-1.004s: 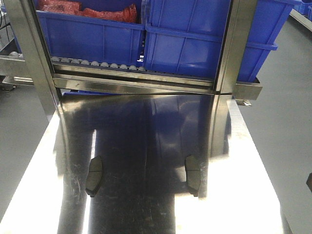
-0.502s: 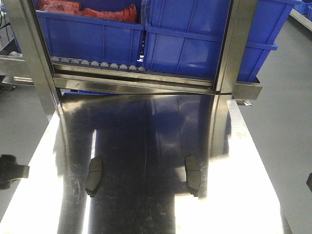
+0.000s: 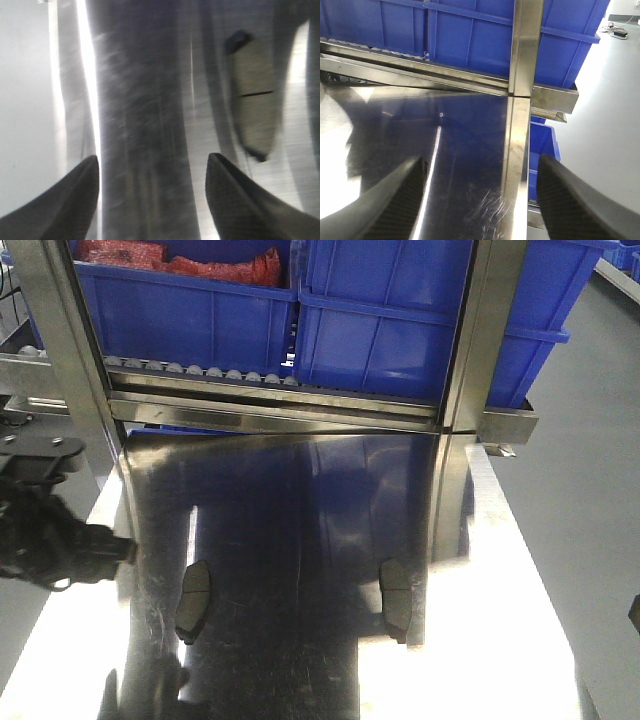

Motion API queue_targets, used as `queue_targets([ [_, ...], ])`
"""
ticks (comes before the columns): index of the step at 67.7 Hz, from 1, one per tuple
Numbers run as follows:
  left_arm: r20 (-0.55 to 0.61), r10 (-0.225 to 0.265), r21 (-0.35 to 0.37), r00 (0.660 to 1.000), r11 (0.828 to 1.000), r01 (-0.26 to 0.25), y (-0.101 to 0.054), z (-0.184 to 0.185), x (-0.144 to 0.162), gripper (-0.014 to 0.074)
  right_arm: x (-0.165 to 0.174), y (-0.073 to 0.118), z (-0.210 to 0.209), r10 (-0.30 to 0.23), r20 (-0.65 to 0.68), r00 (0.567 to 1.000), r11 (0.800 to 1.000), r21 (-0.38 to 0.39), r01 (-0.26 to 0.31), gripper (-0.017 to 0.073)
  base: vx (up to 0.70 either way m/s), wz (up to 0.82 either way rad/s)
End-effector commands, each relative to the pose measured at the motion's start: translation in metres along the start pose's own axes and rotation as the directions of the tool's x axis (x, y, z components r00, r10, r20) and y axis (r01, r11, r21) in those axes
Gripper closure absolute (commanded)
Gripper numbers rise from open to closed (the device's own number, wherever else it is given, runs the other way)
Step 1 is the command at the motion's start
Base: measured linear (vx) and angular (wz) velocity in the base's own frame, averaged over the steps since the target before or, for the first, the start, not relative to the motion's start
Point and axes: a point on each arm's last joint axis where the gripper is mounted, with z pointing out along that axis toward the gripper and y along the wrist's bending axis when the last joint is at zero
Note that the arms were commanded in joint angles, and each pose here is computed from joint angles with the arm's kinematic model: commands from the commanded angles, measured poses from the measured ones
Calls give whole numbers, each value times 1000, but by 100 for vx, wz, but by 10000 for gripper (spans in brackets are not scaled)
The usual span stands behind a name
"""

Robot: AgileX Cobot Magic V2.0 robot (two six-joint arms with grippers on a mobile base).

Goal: Move and align brake pads A on conveyor
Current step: 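Lower the left gripper and close it on the brake pad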

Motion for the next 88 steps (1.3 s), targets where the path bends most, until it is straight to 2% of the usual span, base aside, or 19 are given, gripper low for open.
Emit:
queue_targets([
  [1,81,24,56,996,998,-29,-21,-12,-19,143,-15,-1,-1,-11,84,996,1000,11,10,92,0,0],
  [7,70,58,76,996,995,-63,-40,-4,-26,143,-15,-1,-1,-11,84,996,1000,11,10,92,0,0],
  [12,56,62,86,997,994,-66,-52,3,-31,143,-15,-1,-1,-11,84,996,1000,11,10,92,0,0],
  [21,25,65,99,998,993,-67,-70,20,-37,143,-15,-1,-1,-11,84,996,1000,11,10,92,0,0],
  [28,-6,91,100,996,991,-90,-81,35,-38,143,-15,-1,-1,-11,84,996,1000,11,10,92,0,0],
  [31,-14,90,98,996,991,-88,-81,41,-38,143,-15,-1,-1,-11,84,996,1000,11,10,92,0,0],
  [45,-76,26,73,997,997,-20,-81,69,-37,143,-15,-1,-1,-11,84,996,1000,11,10,92,0,0],
  [63,-80,-27,66,996,997,32,-82,82,-37,143,-15,-1,-1,-11,84,996,1000,11,10,92,0,0],
  [71,-74,-44,45,996,998,48,-81,84,-41,143,-15,-1,-1,-11,84,996,1000,11,10,92,0,0],
  [88,-94,-49,31,994,998,53,-81,92,-40,143,-15,-1,-1,-11,84,996,1000,11,10,92,0,0],
])
